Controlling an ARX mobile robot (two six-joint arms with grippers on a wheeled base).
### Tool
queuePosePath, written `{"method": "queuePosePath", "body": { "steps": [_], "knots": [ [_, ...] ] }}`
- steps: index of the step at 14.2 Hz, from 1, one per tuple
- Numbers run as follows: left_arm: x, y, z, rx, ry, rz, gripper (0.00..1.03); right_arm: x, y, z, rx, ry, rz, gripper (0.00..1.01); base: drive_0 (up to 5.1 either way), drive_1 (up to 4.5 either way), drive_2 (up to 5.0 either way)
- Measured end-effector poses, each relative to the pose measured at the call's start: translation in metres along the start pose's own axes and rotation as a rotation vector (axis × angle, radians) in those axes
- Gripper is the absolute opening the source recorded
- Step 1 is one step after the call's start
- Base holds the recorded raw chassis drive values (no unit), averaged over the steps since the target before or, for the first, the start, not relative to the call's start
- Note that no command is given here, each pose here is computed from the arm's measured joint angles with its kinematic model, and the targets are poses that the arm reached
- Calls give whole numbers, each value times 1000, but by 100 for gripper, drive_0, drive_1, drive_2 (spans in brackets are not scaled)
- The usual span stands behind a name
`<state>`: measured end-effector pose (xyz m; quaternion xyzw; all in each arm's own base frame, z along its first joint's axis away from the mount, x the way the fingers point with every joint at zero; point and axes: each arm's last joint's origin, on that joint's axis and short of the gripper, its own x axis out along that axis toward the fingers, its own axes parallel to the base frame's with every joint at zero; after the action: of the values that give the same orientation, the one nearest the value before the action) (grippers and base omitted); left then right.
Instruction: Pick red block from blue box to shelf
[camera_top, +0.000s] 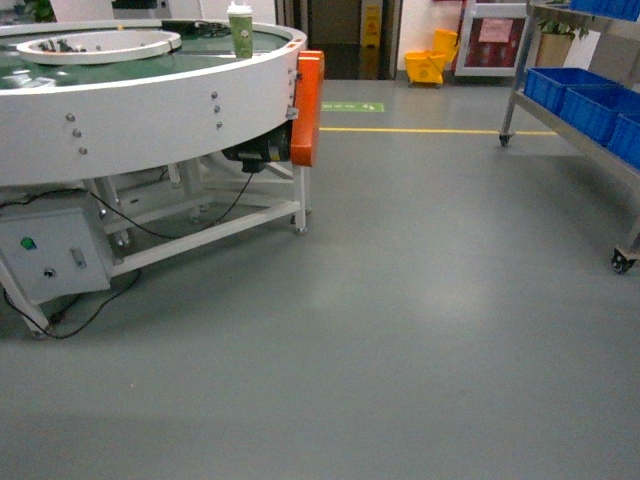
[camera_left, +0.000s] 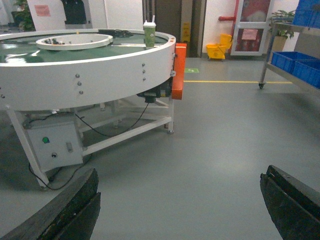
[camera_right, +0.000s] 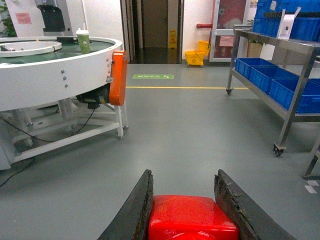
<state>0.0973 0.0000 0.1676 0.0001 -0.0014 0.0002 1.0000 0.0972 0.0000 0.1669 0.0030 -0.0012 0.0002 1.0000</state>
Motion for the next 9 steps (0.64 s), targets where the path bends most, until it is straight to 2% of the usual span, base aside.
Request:
{"method": "queuePosePath", "body": {
  "steps": [9],
  "knots": [
    [0, 0, 0, 0, 1, 0, 98, 0, 0, 0, 0, 1, 0, 29, 9, 427, -410]
  ]
}}
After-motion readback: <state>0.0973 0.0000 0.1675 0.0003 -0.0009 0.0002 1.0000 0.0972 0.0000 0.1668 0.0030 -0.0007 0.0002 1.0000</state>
